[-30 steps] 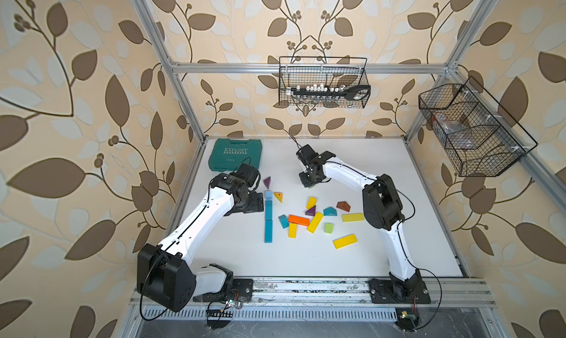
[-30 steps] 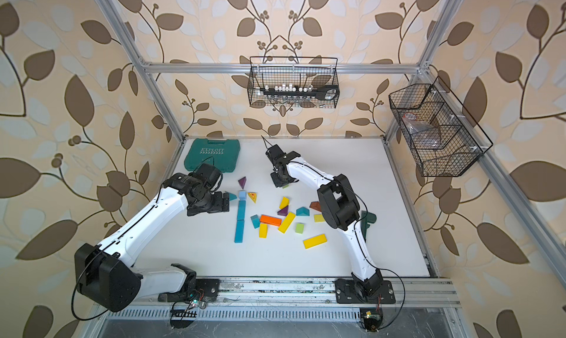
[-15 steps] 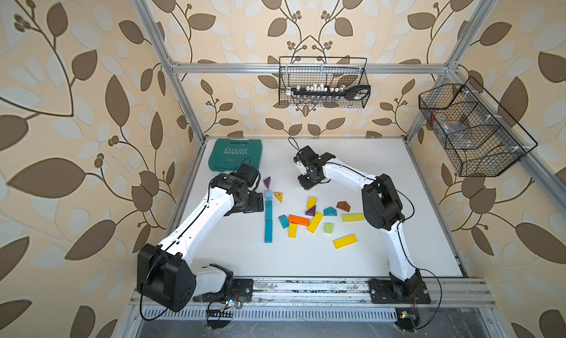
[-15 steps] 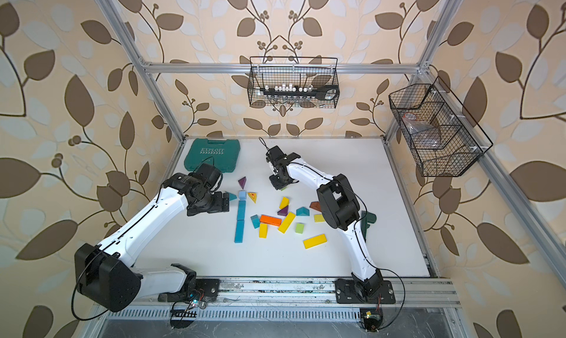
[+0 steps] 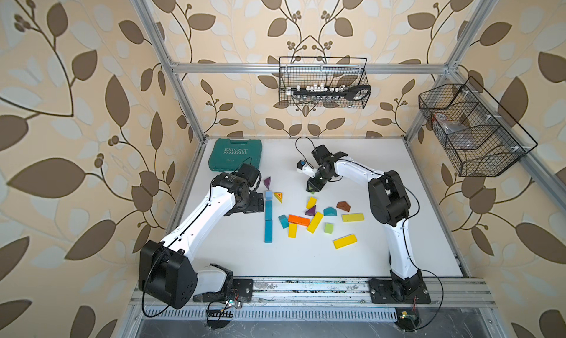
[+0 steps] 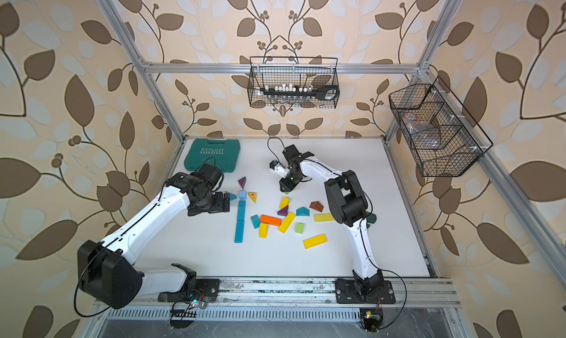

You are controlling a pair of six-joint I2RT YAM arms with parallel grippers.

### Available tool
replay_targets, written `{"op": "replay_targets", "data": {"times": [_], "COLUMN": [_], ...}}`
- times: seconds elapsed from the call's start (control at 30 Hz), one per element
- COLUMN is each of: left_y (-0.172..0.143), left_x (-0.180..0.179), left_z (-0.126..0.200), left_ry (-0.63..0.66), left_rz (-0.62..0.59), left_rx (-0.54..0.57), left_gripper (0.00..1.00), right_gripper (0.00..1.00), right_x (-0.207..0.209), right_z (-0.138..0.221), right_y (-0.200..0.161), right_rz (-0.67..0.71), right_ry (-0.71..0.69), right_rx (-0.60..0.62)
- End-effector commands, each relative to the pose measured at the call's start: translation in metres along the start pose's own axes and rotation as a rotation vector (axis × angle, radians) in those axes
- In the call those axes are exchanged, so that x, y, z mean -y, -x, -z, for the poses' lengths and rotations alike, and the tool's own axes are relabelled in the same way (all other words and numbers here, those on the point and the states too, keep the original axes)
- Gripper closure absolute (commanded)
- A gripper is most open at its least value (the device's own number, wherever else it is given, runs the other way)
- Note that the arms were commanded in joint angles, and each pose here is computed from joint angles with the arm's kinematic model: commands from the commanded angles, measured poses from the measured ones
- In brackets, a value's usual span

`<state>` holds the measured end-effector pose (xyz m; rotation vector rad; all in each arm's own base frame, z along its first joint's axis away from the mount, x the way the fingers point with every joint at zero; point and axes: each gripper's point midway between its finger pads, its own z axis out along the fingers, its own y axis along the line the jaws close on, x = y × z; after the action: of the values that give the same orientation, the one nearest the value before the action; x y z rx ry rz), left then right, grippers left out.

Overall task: Assemble a small pinwheel with building blocks
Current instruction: Place the building block at the center of the board, then pick up the building block from the center of the board.

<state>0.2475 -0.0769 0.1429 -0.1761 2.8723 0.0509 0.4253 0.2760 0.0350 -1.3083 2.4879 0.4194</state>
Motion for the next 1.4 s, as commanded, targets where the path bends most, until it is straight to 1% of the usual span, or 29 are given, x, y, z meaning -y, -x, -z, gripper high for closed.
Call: {"op": "replay_targets", "data": {"times": [0.0,0.1,0.2,0.27,0.3,0.33,0.37,0.43,0.47,0.5,0.53,0.57,0.63,0.7,0.8,0.87,0.93,0.97,1.03,1.07,1.13,1.17,1.23,1.27,1.3,1.37], "left_y": [-0.002,-0.002,-0.003,-0.002,-0.002,-0.002,-0.002,-0.003,-0.003,-0.003,-0.003,-0.003,-0.003,-0.003,-0.003,-0.003,-0.003,-0.003,-0.003,-0.003,-0.003,-0.003,-0.003,-0.003,-0.003,-0.002], "left_x": [-0.002,-0.002,-0.002,-0.003,-0.003,-0.003,-0.003,-0.002,-0.002,-0.002,-0.002,-0.002,-0.002,-0.002,-0.001,-0.001,-0.001,-0.001,-0.001,-0.001,-0.001,-0.001,-0.001,-0.001,0.000,0.001], "left_z": [-0.001,-0.002,-0.003,-0.003,-0.003,-0.004,-0.005,-0.005,-0.006,-0.006,-0.006,-0.006,-0.006,-0.006,-0.006,-0.006,-0.006,-0.006,-0.006,-0.006,-0.005,-0.004,-0.003,-0.001,0.000,0.001], "left_ry": [0.007,0.009,0.014,0.020,0.020,0.022,0.022,0.021,0.022,0.022,0.020,0.022,0.022,0.024,0.021,0.018,0.017,0.017,0.018,0.019,0.014,0.013,0.008,0.003,-0.003,-0.015], "left_rz": [-0.001,-0.004,-0.004,-0.006,-0.005,-0.006,-0.006,-0.008,-0.010,-0.008,-0.009,-0.008,-0.008,-0.008,-0.010,-0.010,-0.010,-0.010,-0.011,-0.011,-0.011,-0.011,-0.010,-0.009,-0.008,-0.006], "left_rx": [-0.015,-0.019,-0.023,-0.025,-0.025,-0.028,-0.030,-0.035,-0.037,-0.037,-0.037,-0.039,-0.039,-0.040,-0.041,-0.042,-0.043,-0.043,-0.042,-0.043,-0.038,-0.033,-0.025,-0.021,-0.017,-0.008], "left_gripper": [0.01,0.01,0.01,0.01,0.01,0.01,0.01,0.01,0.01,0.01,0.01,0.01,0.01,0.01,0.01,0.01,0.01,0.01,0.01,0.01,0.01,0.01,0.01,0.01,0.01,0.01], "right_gripper": [0.91,0.90,0.81,0.72,0.70,0.66,0.57,0.47,0.44,0.42,0.38,0.30,0.25,0.16,0.10,0.09,0.09,0.09,0.09,0.09,0.16,0.20,0.29,0.31,0.31,0.31], "right_x": [-0.022,-0.023,-0.027,-0.020,-0.019,-0.019,-0.018,-0.017,-0.017,-0.014,-0.012,-0.010,-0.006,0.000,-0.001,-0.001,-0.003,-0.009,-0.011,-0.017,-0.014,-0.016,-0.015,-0.020,-0.026,-0.039], "right_z": [0.004,0.003,-0.001,-0.006,-0.007,-0.007,-0.005,-0.002,0.001,0.004,0.008,0.014,0.023,0.028,0.028,0.027,0.029,0.033,0.043,0.051,0.062,0.067,0.072,0.073,0.073,0.068], "right_y": [0.006,0.008,0.004,0.002,0.003,0.003,0.005,0.008,0.010,0.013,0.015,0.018,0.020,0.017,0.009,0.004,0.009,0.013,0.023,0.028,0.032,0.030,0.019,0.012,0.006,-0.009], "right_rz": [0.182,0.241,0.288,0.297,0.303,0.307,0.315,0.329,0.334,0.333,0.326,0.313,0.277,0.237,0.199,0.163,0.108,0.084,0.011,-0.027,-0.158,-0.220,-0.363,-0.432,-0.487,-0.549], "right_ry": [0.085,0.106,0.139,0.114,0.113,0.112,0.109,0.093,0.079,0.060,0.040,0.018,-0.031,-0.082,-0.106,-0.101,-0.095,-0.071,-0.088,-0.069,-0.113,-0.111,-0.143,-0.129,-0.113,-0.100], "right_rx": [0.027,0.026,-0.009,-0.032,-0.036,-0.040,-0.041,-0.051,-0.056,-0.057,-0.059,-0.056,-0.057,-0.052,-0.043,-0.043,-0.025,-0.011,0.033,0.061,0.118,0.139,0.155,0.164,0.171,0.175]}}
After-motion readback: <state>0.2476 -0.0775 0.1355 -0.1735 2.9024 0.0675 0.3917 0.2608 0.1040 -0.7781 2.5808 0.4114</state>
